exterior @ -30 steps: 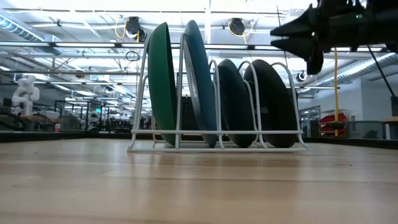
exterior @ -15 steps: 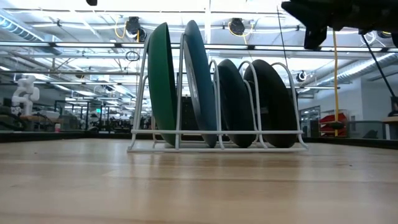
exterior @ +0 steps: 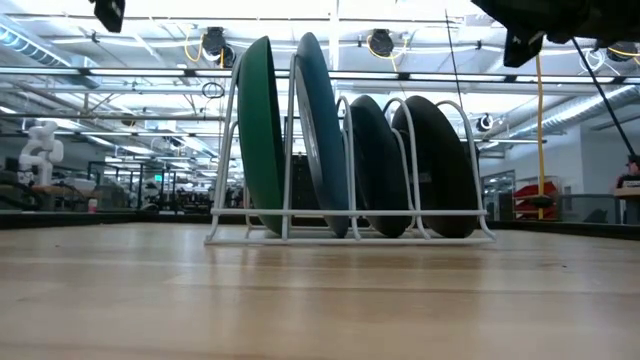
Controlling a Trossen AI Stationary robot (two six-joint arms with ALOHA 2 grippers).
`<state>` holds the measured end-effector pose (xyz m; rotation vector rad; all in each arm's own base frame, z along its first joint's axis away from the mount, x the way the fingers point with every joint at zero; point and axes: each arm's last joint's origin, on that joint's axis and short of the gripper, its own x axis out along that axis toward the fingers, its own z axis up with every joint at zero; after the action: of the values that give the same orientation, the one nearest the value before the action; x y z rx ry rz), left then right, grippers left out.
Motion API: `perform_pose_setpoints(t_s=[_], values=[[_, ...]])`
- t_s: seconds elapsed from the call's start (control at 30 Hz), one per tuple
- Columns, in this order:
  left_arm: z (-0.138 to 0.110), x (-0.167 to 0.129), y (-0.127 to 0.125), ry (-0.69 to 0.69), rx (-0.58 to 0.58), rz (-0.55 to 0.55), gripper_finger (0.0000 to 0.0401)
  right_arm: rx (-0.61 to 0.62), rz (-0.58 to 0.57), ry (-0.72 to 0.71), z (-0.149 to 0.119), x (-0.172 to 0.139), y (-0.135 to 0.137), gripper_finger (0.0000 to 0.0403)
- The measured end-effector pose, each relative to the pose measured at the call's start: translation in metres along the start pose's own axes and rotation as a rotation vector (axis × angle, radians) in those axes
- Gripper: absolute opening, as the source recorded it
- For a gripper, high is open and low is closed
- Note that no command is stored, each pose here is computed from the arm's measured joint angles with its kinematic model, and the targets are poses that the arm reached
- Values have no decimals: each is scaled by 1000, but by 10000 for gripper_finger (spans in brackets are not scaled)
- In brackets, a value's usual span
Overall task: Sort dishes
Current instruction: Return to Home Position
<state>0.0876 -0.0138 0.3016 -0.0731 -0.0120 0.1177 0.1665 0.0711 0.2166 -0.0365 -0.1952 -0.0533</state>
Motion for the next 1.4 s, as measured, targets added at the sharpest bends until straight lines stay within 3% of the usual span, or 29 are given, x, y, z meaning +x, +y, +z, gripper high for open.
perform_pose_setpoints(t_s=[0.17, 0.5, 0.63, 0.9, 1.07, 1.4], values=[[-15, -2, 2, 21, 16, 4, 5, -4, -61, 54, -1, -6, 3, 0], [-70, 4, 4, 2, 36, 12, 3, 47, -104, -9, -5, -38, -9, 0], [-79, 3, 5, -25, 46, 15, 3, 66, -56, -37, -17, -51, -14, 0], [-93, 4, 6, -32, 71, 25, 2, -73, -56, 74, -28, -50, -16, 0], [-105, 7, 7, -7, 82, 58, 2, -158, -31, 72, -29, -46, -21, 0], [-110, 6, 7, 8, 89, 69, 2, -182, -29, 84, -27, -52, -34, 0]])
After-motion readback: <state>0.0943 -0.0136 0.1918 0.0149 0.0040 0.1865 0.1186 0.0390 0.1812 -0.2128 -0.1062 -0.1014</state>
